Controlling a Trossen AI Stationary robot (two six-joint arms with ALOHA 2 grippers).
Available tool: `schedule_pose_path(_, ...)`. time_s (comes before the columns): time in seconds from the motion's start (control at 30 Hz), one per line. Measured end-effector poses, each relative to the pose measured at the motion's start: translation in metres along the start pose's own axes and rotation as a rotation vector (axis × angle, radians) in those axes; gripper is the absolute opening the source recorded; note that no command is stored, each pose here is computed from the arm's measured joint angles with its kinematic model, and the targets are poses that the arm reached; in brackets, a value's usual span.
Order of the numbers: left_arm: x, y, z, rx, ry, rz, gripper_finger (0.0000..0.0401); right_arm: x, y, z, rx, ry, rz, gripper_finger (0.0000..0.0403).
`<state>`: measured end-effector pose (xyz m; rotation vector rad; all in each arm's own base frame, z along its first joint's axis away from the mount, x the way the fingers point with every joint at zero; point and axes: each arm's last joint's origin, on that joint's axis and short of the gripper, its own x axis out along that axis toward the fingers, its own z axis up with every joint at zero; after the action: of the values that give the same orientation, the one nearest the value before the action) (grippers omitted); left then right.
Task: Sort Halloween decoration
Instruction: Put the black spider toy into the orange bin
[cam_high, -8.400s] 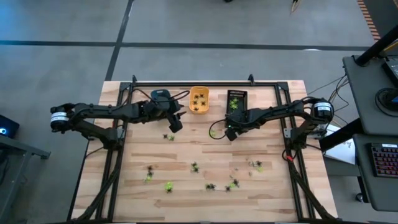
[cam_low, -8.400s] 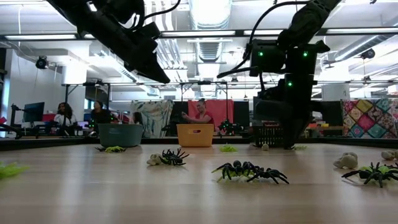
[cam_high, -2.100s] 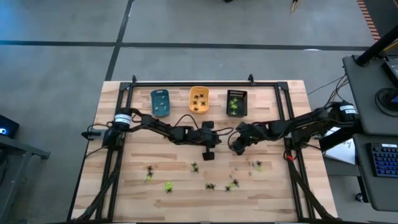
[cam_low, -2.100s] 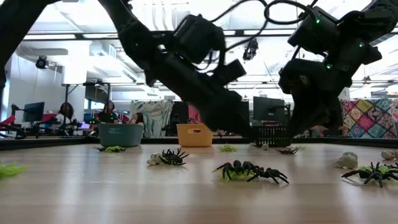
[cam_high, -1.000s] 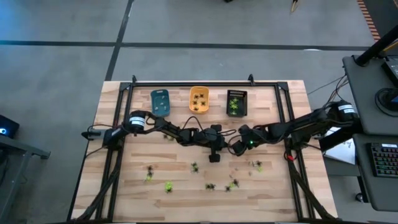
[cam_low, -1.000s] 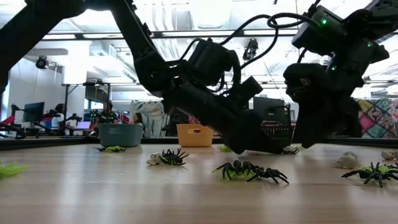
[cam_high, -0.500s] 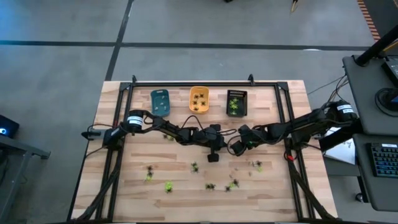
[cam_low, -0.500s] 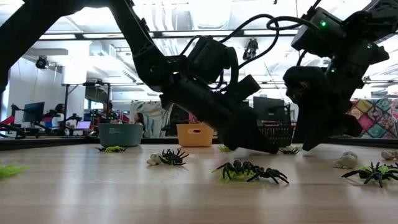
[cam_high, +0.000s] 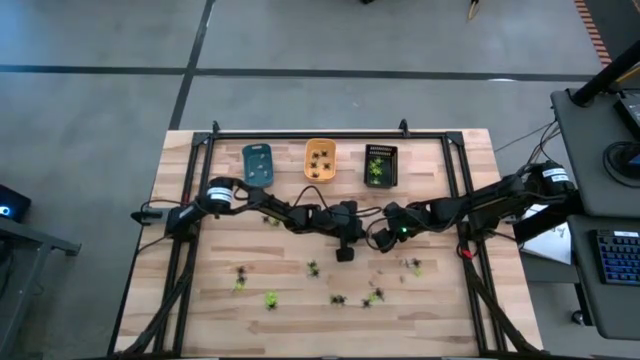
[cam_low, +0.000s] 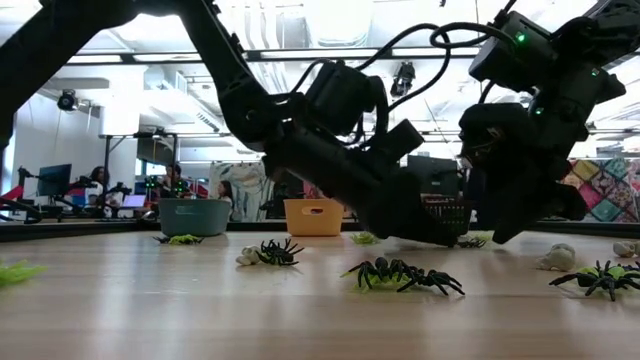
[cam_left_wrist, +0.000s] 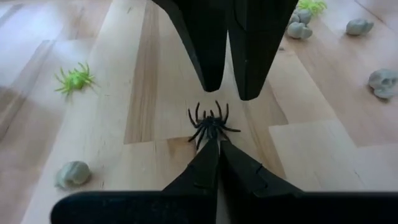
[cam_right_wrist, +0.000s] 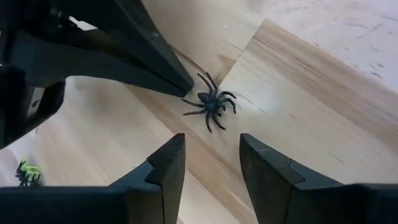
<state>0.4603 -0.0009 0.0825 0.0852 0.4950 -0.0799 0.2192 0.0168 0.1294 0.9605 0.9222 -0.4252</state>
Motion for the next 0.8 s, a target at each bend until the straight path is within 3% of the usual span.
schedule_pose_path(0.33, 0.003, -0.001, 0.002, 0.005, -0.078, -0.020, 0.0000, 0.000, -0.002, -0.002, -0.002, 0.029, -0.016, 0.0143)
schedule_pose_path(0.8, 0.017, 0.001, -0.013, -0.034, -0.029, -0.004, 0.0000, 0.000, -0.001, 0.001, -0.003, -0.039, -0.026, 0.0143)
